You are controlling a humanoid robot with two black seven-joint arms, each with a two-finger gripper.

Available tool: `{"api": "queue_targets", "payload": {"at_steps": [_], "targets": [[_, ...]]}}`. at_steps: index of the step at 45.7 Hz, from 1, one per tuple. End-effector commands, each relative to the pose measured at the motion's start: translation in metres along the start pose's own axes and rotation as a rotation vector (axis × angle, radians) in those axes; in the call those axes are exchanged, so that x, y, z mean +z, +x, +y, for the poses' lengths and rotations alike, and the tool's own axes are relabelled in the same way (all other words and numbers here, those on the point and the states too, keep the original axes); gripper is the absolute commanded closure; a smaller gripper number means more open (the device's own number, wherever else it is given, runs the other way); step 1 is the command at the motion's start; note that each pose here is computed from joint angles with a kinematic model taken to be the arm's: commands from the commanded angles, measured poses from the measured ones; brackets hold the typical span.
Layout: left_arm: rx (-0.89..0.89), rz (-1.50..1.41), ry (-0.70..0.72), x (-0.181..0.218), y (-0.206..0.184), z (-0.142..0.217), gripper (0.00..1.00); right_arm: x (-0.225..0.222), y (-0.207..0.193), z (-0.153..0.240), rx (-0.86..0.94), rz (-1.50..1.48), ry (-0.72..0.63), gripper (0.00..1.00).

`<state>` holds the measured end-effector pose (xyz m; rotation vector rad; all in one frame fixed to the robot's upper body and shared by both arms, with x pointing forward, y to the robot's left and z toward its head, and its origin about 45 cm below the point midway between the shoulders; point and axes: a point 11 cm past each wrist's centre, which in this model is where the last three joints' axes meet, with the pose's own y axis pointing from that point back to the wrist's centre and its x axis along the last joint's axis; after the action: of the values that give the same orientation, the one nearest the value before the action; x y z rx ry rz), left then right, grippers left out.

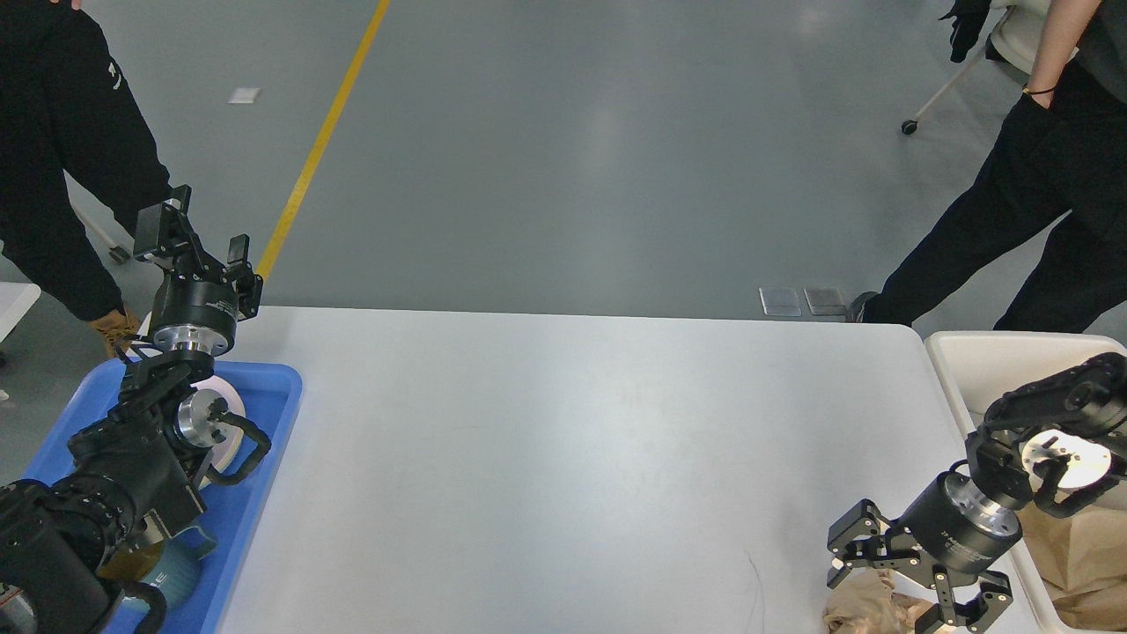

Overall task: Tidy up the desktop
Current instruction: 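Swing the right gripper down onto the crumpled brown paper bag, then close the right gripper on the brown paper bag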

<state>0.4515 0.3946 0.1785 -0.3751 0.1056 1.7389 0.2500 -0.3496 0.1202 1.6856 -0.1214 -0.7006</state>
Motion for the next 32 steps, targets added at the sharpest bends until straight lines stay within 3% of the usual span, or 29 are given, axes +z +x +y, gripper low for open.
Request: {"api": "queue_targets", "payload": {"at_steps": [1,22,32], "targets": [[0.0,0.0,0.0,0.0,0.0,0.0,0.04,-0.002,-0.003,-0.015,-0.024,-0.014,0.034,0.0],[0.0,0.0,0.0,0.0,0.0,0.0,0.04,0.012,0.013,-0.038,0.009,-0.065,0.027,0.0],[0.0,0.0,0.0,0.0,0.0,0.0,0.04,0.012,0.028,-0.04,0.117,-0.143,0.075,0.02]]}}
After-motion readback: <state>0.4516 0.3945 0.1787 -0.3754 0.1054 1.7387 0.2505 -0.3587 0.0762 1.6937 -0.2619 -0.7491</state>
